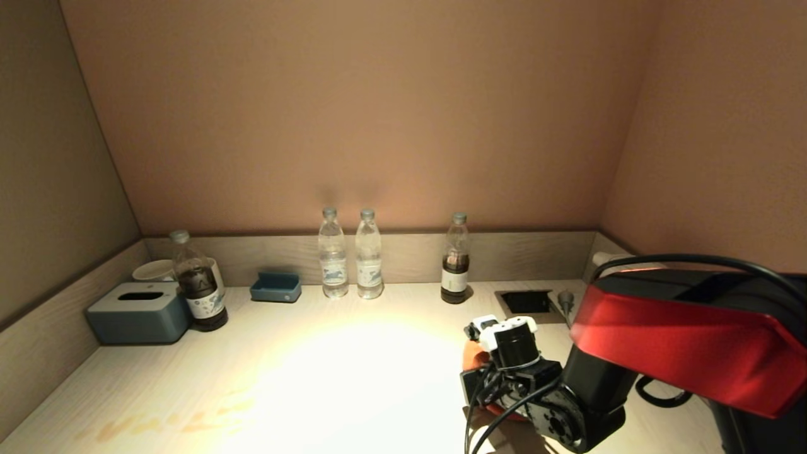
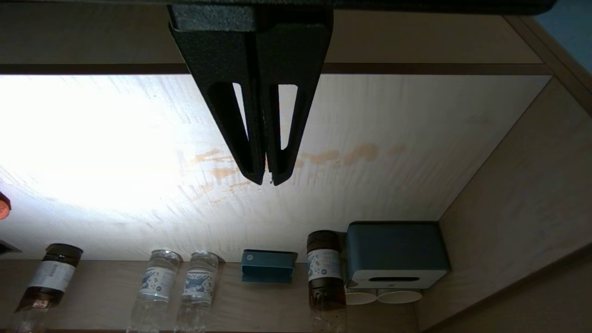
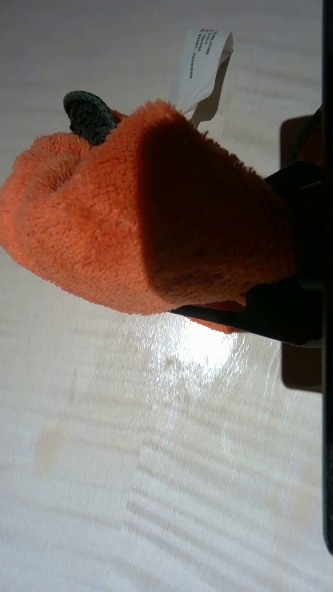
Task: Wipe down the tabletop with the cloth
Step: Sweep the stains on the table
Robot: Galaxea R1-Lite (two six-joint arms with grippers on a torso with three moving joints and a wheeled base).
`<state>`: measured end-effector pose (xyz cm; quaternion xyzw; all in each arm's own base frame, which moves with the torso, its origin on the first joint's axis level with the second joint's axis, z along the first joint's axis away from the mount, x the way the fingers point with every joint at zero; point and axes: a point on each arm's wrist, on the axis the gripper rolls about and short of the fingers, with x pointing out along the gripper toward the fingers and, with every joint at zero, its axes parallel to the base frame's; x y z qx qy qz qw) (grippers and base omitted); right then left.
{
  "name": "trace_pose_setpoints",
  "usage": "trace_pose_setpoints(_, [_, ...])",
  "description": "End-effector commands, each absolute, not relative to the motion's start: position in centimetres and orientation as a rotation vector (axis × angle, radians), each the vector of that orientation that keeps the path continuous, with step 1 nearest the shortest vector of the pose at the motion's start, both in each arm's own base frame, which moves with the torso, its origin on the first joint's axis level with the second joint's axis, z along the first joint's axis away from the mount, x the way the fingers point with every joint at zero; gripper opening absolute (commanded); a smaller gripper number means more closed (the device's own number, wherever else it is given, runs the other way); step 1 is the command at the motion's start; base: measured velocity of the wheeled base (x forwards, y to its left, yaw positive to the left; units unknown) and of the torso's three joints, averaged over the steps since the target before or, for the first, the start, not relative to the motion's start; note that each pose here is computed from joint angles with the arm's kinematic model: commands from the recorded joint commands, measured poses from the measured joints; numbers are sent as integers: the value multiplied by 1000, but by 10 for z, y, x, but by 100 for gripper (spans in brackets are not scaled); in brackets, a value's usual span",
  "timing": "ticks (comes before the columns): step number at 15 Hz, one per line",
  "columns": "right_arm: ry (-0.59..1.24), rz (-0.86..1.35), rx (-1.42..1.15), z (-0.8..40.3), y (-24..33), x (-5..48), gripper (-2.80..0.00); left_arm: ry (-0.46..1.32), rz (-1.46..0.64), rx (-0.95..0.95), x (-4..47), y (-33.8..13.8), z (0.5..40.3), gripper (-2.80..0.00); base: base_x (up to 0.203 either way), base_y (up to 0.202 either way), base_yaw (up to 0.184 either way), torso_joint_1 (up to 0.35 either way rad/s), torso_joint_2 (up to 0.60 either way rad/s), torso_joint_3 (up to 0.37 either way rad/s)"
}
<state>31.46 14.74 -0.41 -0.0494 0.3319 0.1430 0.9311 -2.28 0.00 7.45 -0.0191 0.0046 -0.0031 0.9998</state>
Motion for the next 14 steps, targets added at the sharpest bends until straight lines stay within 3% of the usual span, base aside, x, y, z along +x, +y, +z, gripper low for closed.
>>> trace_pose_setpoints(1, [687, 297, -124, -14, 159, 315, -280, 9, -5, -38, -23, 0, 75, -280, 0, 0, 0, 0, 0, 0])
trace_pose_setpoints(5, [631, 436, -182, -10, 221, 308, -280, 9, -6, -38, -23, 0, 75, -280, 0, 0, 0, 0, 0, 0])
trace_pose_setpoints(14, [564, 541, -268, 5, 287, 325, -280, 9, -6, -38, -23, 0, 75, -280, 0, 0, 0, 0, 0, 0])
